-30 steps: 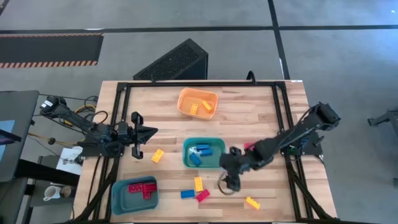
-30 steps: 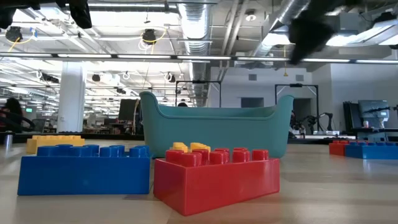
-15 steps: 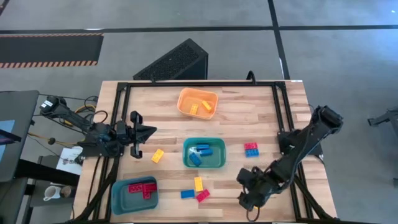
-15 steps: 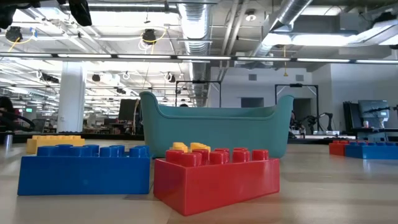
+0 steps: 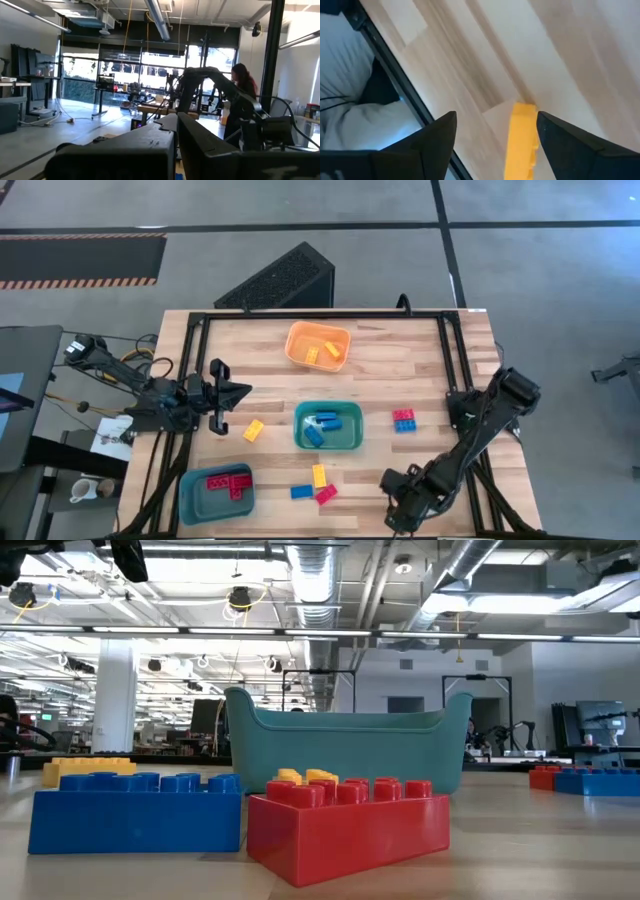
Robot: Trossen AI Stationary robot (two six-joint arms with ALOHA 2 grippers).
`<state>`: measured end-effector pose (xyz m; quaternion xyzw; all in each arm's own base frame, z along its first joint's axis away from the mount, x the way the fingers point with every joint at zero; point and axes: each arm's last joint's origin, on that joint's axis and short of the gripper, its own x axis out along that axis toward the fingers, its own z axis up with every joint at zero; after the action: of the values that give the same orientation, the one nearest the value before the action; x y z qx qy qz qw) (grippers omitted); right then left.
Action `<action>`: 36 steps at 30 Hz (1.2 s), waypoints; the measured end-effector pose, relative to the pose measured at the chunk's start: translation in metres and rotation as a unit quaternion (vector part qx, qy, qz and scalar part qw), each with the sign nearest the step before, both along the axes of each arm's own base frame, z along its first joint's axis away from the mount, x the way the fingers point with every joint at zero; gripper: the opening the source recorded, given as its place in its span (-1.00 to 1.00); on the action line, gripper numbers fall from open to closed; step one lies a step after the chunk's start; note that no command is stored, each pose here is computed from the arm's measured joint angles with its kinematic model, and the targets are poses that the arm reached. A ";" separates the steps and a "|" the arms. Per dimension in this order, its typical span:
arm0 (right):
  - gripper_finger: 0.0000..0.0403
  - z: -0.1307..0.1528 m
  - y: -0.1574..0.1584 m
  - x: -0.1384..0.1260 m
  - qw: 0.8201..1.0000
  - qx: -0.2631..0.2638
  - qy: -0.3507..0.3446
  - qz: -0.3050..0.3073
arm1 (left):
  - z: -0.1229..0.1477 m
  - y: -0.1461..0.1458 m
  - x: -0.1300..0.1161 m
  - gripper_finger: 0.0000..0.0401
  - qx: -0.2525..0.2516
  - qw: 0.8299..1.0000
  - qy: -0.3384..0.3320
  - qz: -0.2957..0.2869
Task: Sort & place blocks by color
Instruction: Put the yellow game piece into the yellow bin
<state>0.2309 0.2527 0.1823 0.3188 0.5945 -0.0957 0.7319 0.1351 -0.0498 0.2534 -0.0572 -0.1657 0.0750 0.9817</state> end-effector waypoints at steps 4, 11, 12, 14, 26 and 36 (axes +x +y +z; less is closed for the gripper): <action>0.44 -0.006 0.005 -0.004 1.000 -0.003 0.019 -0.011 | 0.000 0.000 0.000 -0.99 -0.001 1.000 0.000 0.000; 0.44 -0.008 0.007 -0.019 0.997 -0.026 0.061 -0.038 | 0.000 0.000 0.000 -0.99 -0.002 1.000 0.000 -0.001; 0.44 -0.008 0.007 -0.021 0.997 -0.029 0.063 -0.038 | 0.000 0.000 0.000 -0.99 -0.002 1.000 0.000 -0.001; 0.44 -0.008 0.008 -0.024 0.996 -0.034 0.069 -0.040 | 0.000 0.000 0.000 -0.99 -0.002 1.000 0.001 -0.001; 0.44 -0.010 0.002 -0.034 0.989 -0.056 0.130 -0.048 | -0.004 -0.001 0.001 -0.99 -0.004 1.000 0.017 -0.004; 0.44 -0.010 0.005 -0.033 0.991 -0.062 0.096 -0.062 | -0.006 -0.001 0.002 -0.99 -0.007 1.000 0.026 -0.006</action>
<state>0.1983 0.2574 0.1725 0.2985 0.6343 -0.2077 0.6822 0.1370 -0.0508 0.2478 -0.0627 -0.1392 0.0717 0.9857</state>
